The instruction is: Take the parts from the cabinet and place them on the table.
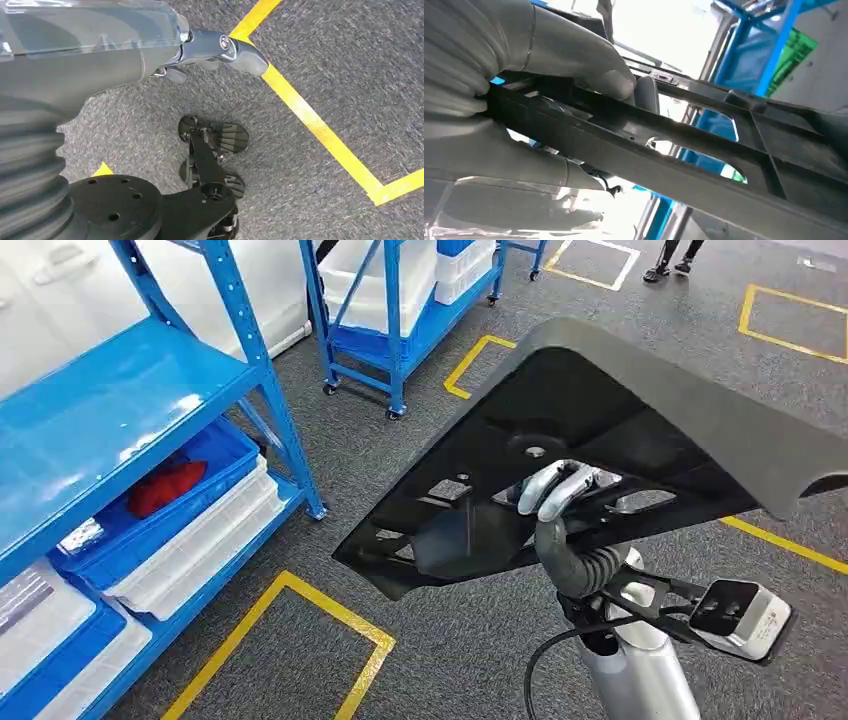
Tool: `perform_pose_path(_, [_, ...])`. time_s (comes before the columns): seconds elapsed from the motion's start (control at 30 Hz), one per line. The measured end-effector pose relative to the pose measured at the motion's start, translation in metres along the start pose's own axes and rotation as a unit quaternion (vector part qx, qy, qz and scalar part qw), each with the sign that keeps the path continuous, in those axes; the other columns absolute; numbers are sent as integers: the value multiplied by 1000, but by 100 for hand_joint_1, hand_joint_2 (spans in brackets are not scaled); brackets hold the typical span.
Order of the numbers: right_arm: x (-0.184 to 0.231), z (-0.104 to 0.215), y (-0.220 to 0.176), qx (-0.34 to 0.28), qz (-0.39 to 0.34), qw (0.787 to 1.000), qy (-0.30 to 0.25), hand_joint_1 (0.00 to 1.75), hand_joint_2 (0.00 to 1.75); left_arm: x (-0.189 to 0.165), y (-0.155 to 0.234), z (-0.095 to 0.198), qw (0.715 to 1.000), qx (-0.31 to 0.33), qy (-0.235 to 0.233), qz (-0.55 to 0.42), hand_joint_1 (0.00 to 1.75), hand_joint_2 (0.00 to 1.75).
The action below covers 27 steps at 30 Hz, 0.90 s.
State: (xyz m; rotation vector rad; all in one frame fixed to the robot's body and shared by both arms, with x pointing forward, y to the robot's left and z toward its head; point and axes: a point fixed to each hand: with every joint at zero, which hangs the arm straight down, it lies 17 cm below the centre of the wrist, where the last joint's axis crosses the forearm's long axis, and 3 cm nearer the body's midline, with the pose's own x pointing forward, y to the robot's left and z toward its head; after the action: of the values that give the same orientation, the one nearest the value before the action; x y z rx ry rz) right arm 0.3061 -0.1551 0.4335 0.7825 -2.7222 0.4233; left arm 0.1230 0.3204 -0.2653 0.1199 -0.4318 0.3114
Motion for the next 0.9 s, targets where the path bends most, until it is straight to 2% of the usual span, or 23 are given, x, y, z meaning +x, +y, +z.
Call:
perform_pose_path(0.47, [11, 9, -14, -12, 34, 999, -10, 175, 175, -5, 31, -3, 999, 31, 22, 1, 0, 175])
perform_pose_path(0.9, [8, 15, -19, -20, 38, 999, 0, 175, 175, -7, 37, -3, 999, 40, 29, 5, 0, 175])
